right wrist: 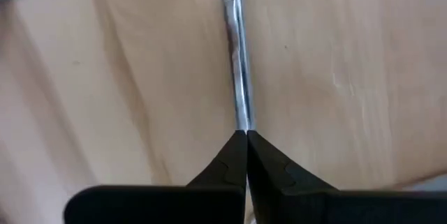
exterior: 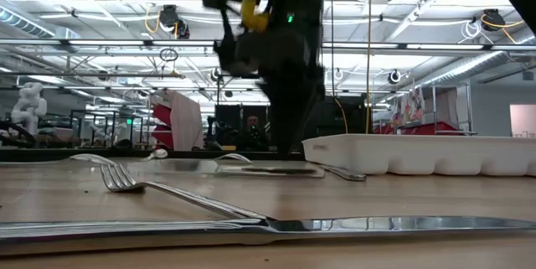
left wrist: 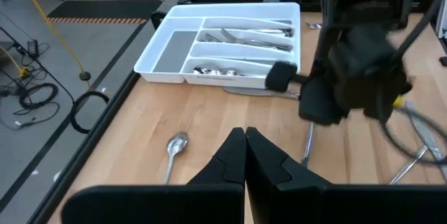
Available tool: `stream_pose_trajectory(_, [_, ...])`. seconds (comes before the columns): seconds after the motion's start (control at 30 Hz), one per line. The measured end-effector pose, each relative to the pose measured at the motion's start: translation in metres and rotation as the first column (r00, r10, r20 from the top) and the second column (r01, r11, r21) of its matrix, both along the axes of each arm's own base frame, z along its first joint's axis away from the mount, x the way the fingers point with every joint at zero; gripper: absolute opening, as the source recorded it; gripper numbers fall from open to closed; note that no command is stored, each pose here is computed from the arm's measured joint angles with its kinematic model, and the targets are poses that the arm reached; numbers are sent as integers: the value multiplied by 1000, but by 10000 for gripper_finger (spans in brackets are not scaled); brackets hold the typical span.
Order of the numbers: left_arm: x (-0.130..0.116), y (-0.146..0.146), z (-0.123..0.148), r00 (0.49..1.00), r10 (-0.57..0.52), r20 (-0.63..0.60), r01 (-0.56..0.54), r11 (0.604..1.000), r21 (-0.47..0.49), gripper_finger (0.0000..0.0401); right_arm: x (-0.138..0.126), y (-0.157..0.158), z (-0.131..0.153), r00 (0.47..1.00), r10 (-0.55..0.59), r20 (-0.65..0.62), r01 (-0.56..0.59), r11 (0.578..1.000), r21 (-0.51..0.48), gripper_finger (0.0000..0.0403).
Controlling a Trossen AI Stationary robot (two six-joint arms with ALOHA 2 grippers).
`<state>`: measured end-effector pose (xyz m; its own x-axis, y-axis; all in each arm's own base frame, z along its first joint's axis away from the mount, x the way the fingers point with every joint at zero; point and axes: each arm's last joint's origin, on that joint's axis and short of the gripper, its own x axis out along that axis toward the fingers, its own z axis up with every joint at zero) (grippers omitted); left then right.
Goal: Sort silverware
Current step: Put the silver knife into the white silverware tray
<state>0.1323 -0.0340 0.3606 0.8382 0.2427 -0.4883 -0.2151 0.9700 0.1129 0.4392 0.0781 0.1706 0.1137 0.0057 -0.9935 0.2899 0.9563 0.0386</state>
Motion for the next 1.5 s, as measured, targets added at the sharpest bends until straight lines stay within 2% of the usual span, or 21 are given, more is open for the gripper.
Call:
stream_pose_trajectory(0.23, [-1,0,-1,1000,1,-12,-1,1000,7,0,-4,-1,17,1000,-15,26,16,1000,-13,2])
stream_pose_trajectory(0.37, [-1,0,-1,1000,1,-12,-1,1000,7,0,-2,-1,23,995,65,71,-65,998,-1,8])
stream_pose_trajectory(0.47, [-1,0,-1,1000,1,-12,-1,1000,8,0,2,-6,20,978,186,92,-192,980,60,43])
stream_pose_trajectory(0.53, [-1,0,-1,1000,0,-13,0,1000,8,0,5,-13,21,969,219,114,-229,970,84,80])
stream_pose_trajectory(0.67, [-1,0,-1,1000,1,-15,-1,1000,9,0,10,-25,21,958,245,150,-256,965,56,155])
stream_pose_trajectory(0.8, [-1,0,-1,1000,-6,-19,6,1000,20,0,16,-33,22,955,218,202,-233,971,52,190])
stream_pose_trajectory(1.17, [-1,1,-1,1000,-4,-19,4,1000,27,0,32,-29,-19,953,230,198,-242,969,40,175])
stream_pose_trajectory(1.5, [-1,1,-1,1000,-4,-21,5,1000,27,0,30,-34,-56,966,249,69,-254,963,93,168])
